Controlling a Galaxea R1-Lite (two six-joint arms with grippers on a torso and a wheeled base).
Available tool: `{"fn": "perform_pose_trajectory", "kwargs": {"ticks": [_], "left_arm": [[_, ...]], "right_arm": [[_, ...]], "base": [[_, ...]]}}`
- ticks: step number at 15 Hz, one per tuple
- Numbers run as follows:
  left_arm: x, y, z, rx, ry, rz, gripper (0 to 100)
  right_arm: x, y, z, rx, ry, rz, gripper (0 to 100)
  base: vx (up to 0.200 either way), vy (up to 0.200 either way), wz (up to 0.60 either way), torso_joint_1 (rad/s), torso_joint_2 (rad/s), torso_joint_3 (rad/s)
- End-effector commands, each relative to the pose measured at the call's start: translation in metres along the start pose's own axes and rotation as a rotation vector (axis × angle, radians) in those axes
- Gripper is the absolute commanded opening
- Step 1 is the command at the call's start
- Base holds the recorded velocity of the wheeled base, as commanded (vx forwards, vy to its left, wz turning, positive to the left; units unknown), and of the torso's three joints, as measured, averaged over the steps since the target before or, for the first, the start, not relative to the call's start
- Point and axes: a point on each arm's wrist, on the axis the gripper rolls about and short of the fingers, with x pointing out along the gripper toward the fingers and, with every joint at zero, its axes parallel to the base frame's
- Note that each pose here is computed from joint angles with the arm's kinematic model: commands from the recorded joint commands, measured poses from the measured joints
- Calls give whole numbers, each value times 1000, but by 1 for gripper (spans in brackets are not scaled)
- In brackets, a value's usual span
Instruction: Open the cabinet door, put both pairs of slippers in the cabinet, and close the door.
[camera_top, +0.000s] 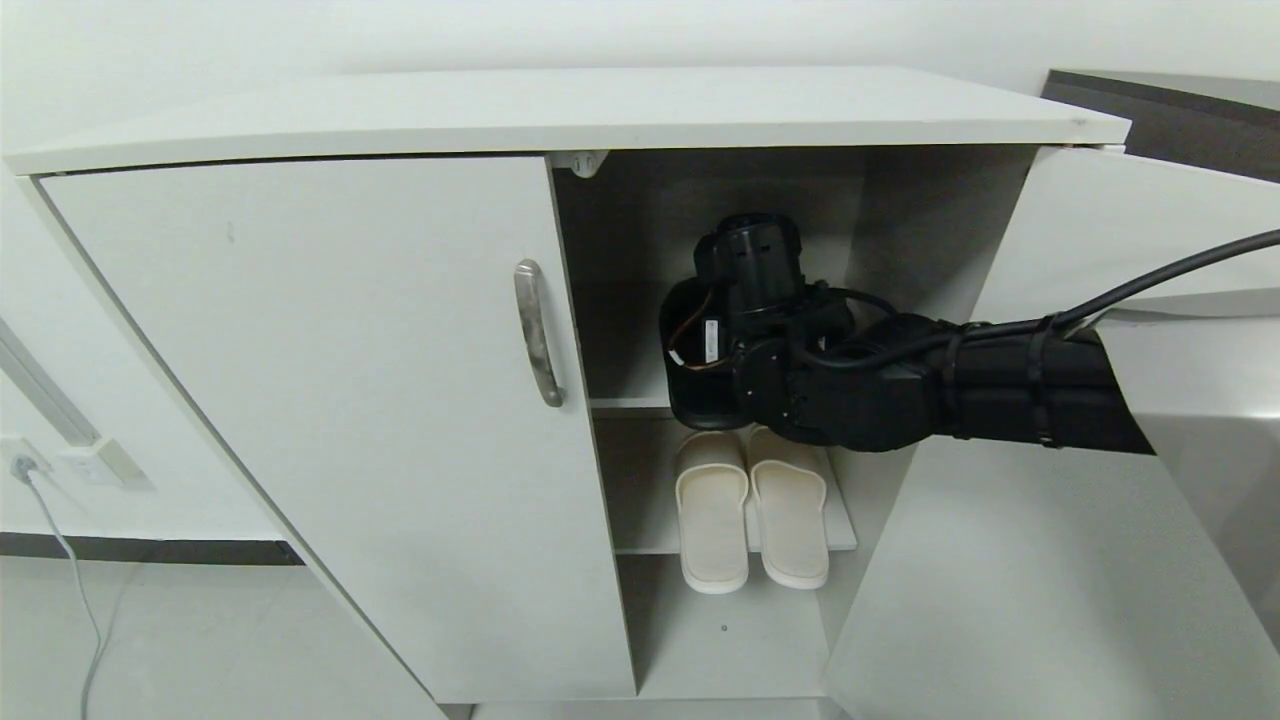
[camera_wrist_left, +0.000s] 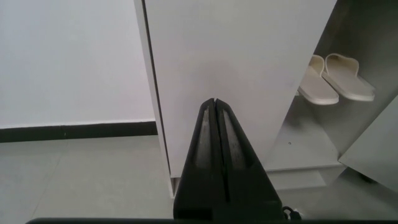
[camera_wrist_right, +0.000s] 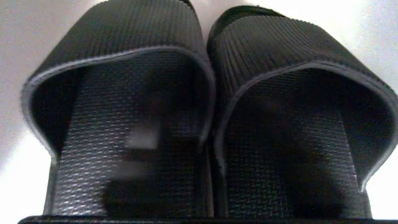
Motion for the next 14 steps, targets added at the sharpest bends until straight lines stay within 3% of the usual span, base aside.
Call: {"fn": "perform_pose_trajectory", "kwargs": {"ticks": [1, 14], "left_arm": [[0, 0, 0, 0, 0, 0, 0], [0, 0, 0, 1, 0, -1, 0]], "right_arm": [[-4, -3, -1, -10, 10, 2, 100], [-64, -16, 4, -16, 23, 72, 100]], "base": [[0, 0, 0, 0, 0, 0], [0, 0, 0, 0, 0, 0]]}}
